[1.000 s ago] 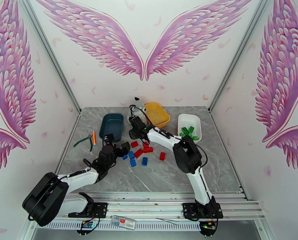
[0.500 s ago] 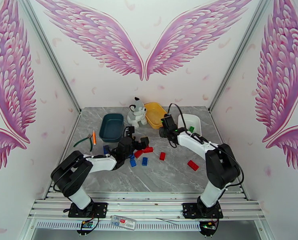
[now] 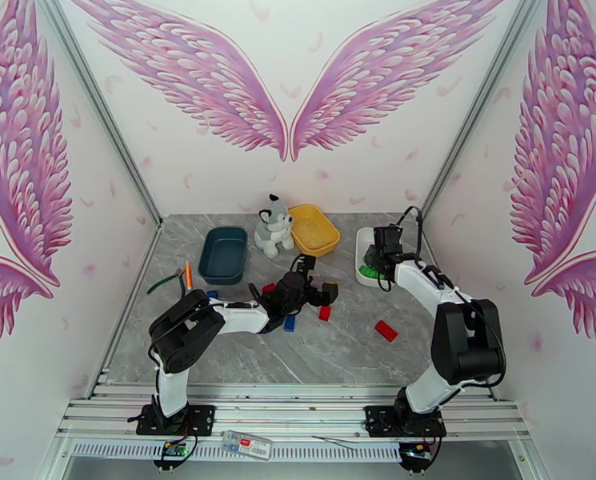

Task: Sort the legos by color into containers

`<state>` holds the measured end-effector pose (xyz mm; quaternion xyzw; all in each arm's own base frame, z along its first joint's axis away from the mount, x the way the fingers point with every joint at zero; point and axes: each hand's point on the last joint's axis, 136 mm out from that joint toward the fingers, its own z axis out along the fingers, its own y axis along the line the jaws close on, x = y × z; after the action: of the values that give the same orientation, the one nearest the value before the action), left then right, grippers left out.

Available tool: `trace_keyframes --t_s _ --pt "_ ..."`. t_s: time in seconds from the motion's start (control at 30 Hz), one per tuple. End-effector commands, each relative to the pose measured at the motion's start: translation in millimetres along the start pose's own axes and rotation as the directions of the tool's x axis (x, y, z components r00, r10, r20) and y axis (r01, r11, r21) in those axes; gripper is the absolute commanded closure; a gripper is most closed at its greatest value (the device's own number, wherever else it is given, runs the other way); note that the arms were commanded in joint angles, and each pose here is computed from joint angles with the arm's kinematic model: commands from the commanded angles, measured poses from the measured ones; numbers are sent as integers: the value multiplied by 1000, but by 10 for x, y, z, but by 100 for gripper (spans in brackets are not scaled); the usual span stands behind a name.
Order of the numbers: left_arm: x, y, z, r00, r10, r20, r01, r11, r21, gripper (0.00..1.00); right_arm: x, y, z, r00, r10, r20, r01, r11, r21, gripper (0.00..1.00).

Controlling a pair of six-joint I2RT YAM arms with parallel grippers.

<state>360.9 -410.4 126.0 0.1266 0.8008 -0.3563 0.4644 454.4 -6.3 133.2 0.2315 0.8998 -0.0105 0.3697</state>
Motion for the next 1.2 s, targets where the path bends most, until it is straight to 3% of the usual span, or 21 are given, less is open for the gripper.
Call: trace_keyframes --t_s 0.0,0.17,0.27,0.63,0.87,1.03,1.17 --pt "-174 98 -228 998 40 44 -37 997 -63 1 -136 -7 5 1000 12 -2 -12 1000 8 59" --pt "-283 284 -564 994 60 96 -46 988 -147 1 -163 70 -44 1000 18 -3 -18 999 -34 32" --pt "-326 409 -749 990 65 124 -40 980 -196 1 -132 183 -144 1000 28 10 -27 994 -103 28" --pt "-376 966 -1353 982 46 185 25 931 -364 1 447 862 -717 992 -109 64 124 941 -314 19" --pt "-300 1243 -1675 977 17 213 75 908 -412 1 1064 1050 -846 971 -232 54 237 918 -317 18" --pt "-210 1400 -1872 974 3 226 100 892 -441 1 1570 1043 -852 951 -308 20 299 905 -301 27" --pt "-141 1449 -1965 974 -4 225 107 888 -446 1 1871 959 -831 937 -350 5 340 905 -257 28"
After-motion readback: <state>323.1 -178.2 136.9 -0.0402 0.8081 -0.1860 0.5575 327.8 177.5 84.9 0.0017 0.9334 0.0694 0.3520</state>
